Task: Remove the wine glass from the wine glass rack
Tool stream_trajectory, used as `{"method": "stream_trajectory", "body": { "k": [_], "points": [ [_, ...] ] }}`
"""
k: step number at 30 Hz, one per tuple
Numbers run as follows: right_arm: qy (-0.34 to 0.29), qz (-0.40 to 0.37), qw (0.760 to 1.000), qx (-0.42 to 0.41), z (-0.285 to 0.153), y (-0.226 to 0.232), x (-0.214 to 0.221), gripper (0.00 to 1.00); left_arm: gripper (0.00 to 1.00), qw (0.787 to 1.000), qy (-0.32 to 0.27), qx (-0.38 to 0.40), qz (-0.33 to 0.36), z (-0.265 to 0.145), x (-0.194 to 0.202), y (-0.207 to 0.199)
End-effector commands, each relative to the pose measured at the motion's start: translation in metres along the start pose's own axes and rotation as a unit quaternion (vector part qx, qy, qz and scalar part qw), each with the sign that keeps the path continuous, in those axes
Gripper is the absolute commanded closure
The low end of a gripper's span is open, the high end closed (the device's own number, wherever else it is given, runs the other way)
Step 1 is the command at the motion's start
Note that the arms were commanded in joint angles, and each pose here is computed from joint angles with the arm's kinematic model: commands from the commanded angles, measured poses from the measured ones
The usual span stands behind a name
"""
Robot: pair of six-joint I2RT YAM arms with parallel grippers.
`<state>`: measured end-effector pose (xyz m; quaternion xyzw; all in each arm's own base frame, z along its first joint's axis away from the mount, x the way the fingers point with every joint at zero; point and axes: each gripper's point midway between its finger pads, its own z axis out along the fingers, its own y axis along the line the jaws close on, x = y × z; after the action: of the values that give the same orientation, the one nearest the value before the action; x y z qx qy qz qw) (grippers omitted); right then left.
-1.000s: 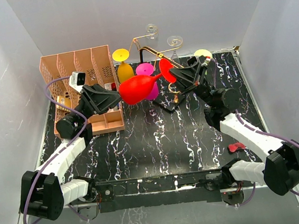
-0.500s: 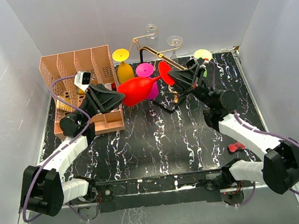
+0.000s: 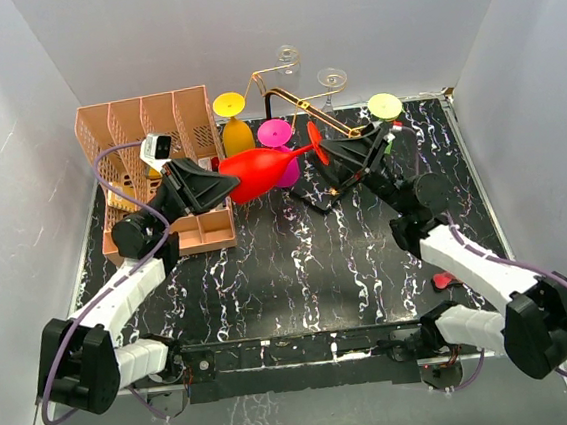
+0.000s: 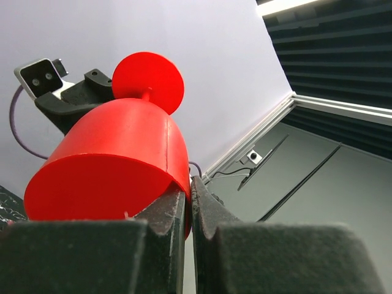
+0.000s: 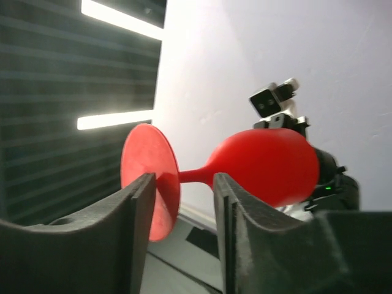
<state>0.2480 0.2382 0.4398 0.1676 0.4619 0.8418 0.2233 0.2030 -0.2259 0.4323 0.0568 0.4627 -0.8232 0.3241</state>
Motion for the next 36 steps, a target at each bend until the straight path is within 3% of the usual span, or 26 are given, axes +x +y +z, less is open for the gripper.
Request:
{"method": "stream_trajectory", "body": {
  "k": [1, 5, 8, 14, 18, 21, 23, 28, 36],
  "points": [
    [-0.026, -0.079, 0.996, 0.03, -0.011, -0.01, -0.003, 0.46, 1.0, 0.998, 0.012, 0.025, 0.055, 0.004, 0.006, -0.028],
    [-0.06, -0.175, 0.977, 0.102, -0.022, -0.027, -0.017, 0.32, 1.0, 0.998, 0.018, -0.001, 0.066, 0.003, 0.01, -0.025],
    [-0.104, -0.274, 0.938, 0.183, -0.034, -0.031, -0.036, 0.26, 1.0, 0.997, 0.019, -0.019, 0.075, 0.002, 0.013, -0.028],
    [-0.2, -0.483, 0.815, 0.249, -0.069, 0.02, -0.07, 0.14, 1.0, 0.989, 0.022, -0.106, 0.097, -0.006, 0.018, -0.018],
    [-0.282, -0.556, 0.734, 0.269, -0.101, 0.057, -0.09, 0.08, 1.0, 0.961, 0.019, -0.244, 0.132, -0.027, 0.017, 0.008],
    [-0.32, -0.571, 0.703, 0.279, -0.117, 0.068, -0.098, 0.08, 1.0, 0.924, 0.02, -0.36, 0.131, -0.057, 0.017, 0.031],
    [-0.329, -0.576, 0.691, 0.287, -0.121, 0.069, -0.102, 0.08, 1.0, 0.89, 0.033, -0.446, 0.091, -0.086, 0.028, 0.05],
    [-0.33, -0.574, 0.687, 0.299, -0.122, 0.061, -0.108, 0.08, 1.0, 0.827, 0.078, -0.556, 0.023, -0.135, 0.055, 0.076],
    [-0.327, -0.568, 0.666, 0.357, -0.128, 0.042, -0.122, 0.1, 1.0, 0.666, 0.101, -0.739, -0.01, -0.228, 0.068, 0.103]
  ]
}}
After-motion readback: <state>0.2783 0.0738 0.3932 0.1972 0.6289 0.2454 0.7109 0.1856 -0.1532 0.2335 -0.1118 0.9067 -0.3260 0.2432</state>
